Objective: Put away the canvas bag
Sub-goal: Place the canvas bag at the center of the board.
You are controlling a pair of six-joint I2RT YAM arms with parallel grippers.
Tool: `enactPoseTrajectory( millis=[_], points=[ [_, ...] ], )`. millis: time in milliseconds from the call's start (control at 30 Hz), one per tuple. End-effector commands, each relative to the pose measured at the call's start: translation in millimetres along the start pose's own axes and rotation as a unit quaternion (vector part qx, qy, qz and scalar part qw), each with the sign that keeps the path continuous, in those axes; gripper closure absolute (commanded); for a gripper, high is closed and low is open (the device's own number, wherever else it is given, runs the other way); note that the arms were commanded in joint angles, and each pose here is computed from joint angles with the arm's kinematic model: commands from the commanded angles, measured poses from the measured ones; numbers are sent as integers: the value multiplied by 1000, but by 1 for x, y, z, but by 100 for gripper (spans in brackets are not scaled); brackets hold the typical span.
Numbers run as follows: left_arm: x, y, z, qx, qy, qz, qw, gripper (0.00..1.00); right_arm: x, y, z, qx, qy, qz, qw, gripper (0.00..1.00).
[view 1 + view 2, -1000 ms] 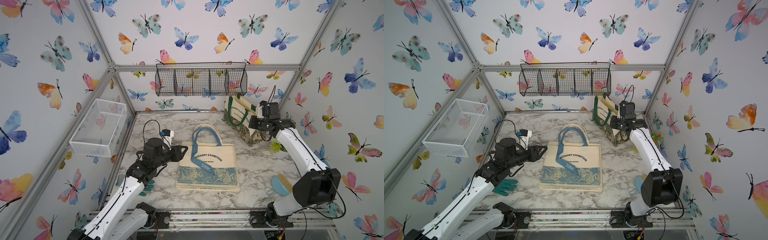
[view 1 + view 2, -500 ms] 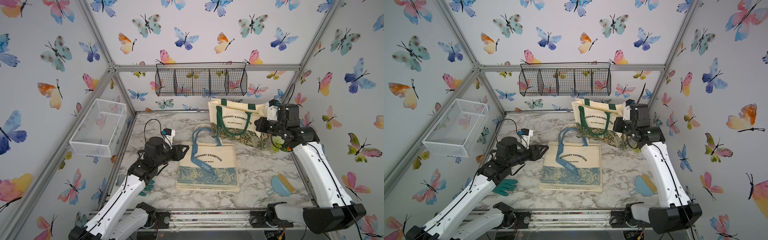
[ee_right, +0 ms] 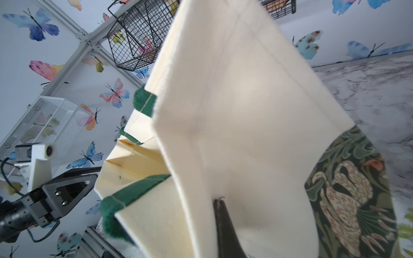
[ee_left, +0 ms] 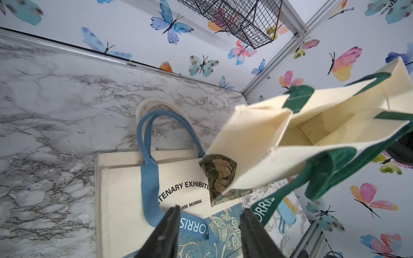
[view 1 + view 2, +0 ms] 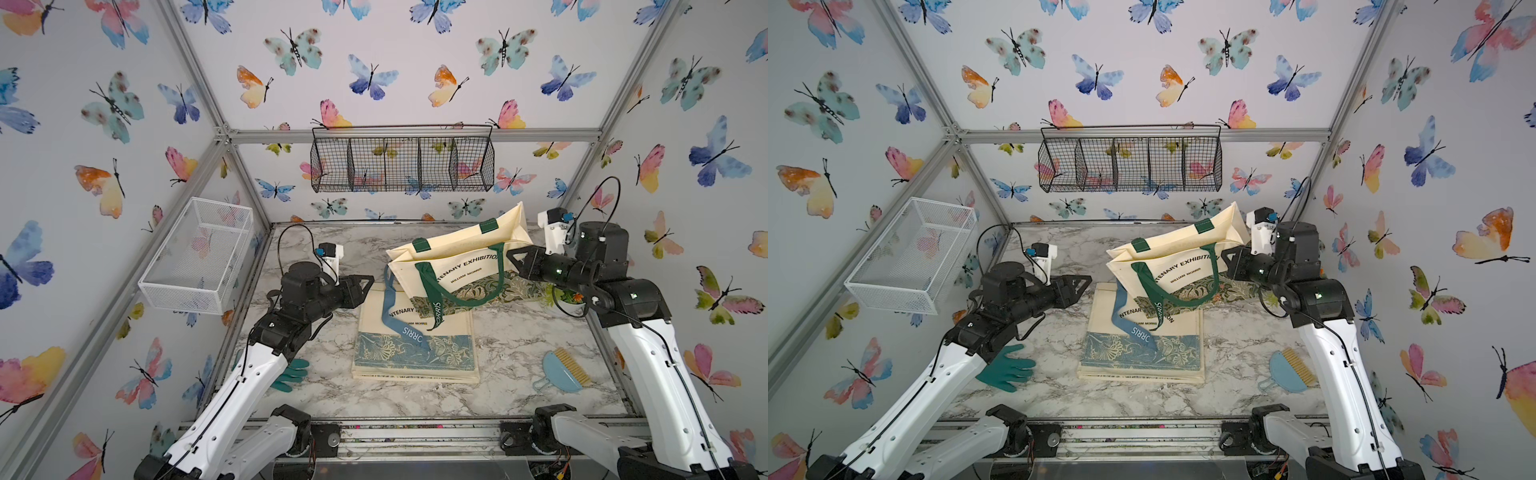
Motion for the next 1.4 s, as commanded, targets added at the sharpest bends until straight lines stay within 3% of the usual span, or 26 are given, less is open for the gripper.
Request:
enactPoseTrajectory(
  millis=[0, 167, 433, 600, 867, 1100, 1367],
  points=[
    [-1, 2, 6, -8, -2, 5, 1000, 51, -4, 11, 32, -102, 5, -13, 995, 98],
    [2, 3, 8, -9, 0, 7, 1000, 51, 9, 7, 39, -160, -22, 12, 987, 98],
    [8, 4, 13, -7, 4, 9, 1000, 51, 27, -8, 32, -189, -58, 46, 979, 99],
    [9, 1, 16, -9, 5, 12, 1000, 51, 54, -23, 11, -168, -62, 76, 981, 99],
    [11, -2, 21, -12, 6, 17, 1000, 51, 93, -34, -33, -63, -17, 120, 991, 99],
    [16, -9, 23, -3, 19, 23, 1000, 51, 122, -43, -55, -36, -24, 148, 988, 98],
    [27, -16, 21, 25, 30, 40, 998, 51, 119, -37, -72, 35, -8, 127, 991, 64]
  ],
)
Point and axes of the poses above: each gripper's point midway between its finger pads, its own y axis back along the fingers, its own z axis along the line the jaws close on, x = y × z, the point moved 4 cm from there along y, back along the fingers, and after that the axes turned 6 degrees about -y, right-handed, at the moved point
